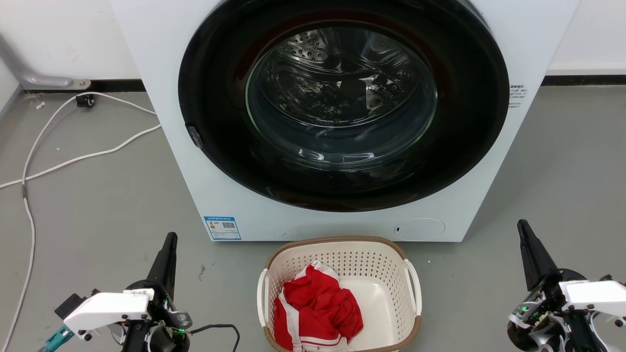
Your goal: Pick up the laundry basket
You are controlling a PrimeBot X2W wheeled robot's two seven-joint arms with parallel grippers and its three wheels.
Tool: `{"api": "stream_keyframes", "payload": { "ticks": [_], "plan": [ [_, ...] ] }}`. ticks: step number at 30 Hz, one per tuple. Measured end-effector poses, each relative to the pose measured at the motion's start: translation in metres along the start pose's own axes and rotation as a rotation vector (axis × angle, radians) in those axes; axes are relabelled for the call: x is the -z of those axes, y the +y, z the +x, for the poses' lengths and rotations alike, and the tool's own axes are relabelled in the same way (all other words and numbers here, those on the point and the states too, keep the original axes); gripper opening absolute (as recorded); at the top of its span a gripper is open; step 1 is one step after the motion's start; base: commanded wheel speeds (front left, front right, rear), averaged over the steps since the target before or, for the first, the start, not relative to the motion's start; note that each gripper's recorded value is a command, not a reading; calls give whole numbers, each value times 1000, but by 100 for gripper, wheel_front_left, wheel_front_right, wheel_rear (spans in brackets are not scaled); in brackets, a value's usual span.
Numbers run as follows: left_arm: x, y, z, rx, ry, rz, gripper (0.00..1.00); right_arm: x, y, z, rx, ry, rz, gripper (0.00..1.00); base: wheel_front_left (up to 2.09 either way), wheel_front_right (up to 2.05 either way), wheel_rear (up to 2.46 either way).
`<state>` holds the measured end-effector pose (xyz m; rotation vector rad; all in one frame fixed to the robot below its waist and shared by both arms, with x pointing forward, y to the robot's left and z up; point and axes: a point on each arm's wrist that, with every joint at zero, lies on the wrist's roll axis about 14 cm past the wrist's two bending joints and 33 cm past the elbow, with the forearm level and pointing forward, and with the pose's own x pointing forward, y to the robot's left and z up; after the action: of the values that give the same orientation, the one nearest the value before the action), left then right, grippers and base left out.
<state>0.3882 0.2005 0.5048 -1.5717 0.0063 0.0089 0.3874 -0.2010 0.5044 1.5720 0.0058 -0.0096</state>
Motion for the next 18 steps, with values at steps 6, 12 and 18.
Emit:
{"api": "stream_keyframes", "payload": {
  "ticks": [6,12,18],
  "plan": [
    [0,0,0,0,1,1,0,0,0,0,0,2,-2,0,0,0,0],
    [1,0,0,0,3,1,0,0,0,0,1,1,-2,0,0,0,0],
    [0,0,0,0,1,-1,0,0,0,0,0,0,0,0,0,0,0]
  ]
}}
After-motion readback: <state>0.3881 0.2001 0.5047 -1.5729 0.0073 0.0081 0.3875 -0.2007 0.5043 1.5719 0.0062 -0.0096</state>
